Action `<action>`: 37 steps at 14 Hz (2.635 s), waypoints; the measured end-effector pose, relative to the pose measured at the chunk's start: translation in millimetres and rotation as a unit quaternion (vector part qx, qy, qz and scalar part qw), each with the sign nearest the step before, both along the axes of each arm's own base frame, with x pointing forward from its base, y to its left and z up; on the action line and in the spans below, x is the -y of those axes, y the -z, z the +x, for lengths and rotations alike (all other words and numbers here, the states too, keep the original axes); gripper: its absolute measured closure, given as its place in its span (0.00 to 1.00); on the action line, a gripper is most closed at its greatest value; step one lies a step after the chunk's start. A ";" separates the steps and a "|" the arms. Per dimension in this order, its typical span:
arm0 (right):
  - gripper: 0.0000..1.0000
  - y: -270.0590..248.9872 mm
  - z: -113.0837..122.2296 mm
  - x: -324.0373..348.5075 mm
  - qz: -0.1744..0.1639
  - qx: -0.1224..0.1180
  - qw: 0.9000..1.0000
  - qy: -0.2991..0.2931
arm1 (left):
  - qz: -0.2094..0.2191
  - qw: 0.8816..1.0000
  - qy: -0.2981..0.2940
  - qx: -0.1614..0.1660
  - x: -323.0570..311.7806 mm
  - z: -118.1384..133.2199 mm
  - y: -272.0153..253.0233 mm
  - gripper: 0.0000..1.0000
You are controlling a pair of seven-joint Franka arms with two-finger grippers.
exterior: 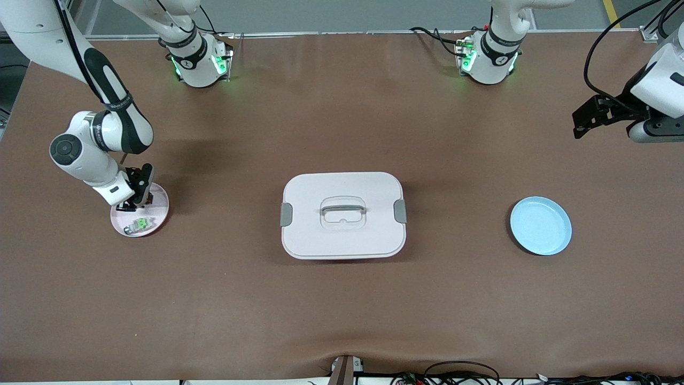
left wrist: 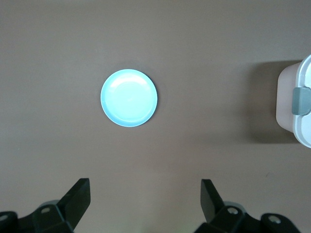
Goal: Transfer orange switch to right arm and place
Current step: 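Lower the switch with the right gripper onto the white plate, then open the right gripper to release the switch on the plate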
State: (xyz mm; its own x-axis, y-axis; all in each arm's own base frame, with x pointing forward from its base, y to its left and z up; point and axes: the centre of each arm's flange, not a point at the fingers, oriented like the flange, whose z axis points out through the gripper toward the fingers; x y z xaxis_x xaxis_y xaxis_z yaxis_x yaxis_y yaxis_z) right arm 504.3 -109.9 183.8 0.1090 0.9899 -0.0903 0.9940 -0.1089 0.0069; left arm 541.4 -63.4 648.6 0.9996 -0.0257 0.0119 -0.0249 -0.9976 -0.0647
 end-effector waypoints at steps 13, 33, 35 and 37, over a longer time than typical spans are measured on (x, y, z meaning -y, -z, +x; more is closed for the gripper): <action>0.00 -33.7 22.3 2.1 -0.001 0.055 0.985 0.162 | 0.000 1.000 -0.001 -0.001 -0.5 -0.2 0.2 0.00; 0.00 -84.3 71.2 -15.8 0.025 0.115 0.774 0.622 | -0.010 1.000 -0.001 -0.019 1.3 -8.4 -1.5 0.00; 0.00 -101.4 83.5 -18.5 0.021 0.115 0.775 0.621 | -0.010 1.000 -0.001 -0.020 1.2 -8.9 -1.5 0.00; 0.00 -120.8 96.5 -17.6 0.029 0.130 0.770 0.624 | -0.010 1.000 -0.001 -0.020 1.1 -8.9 -1.5 0.00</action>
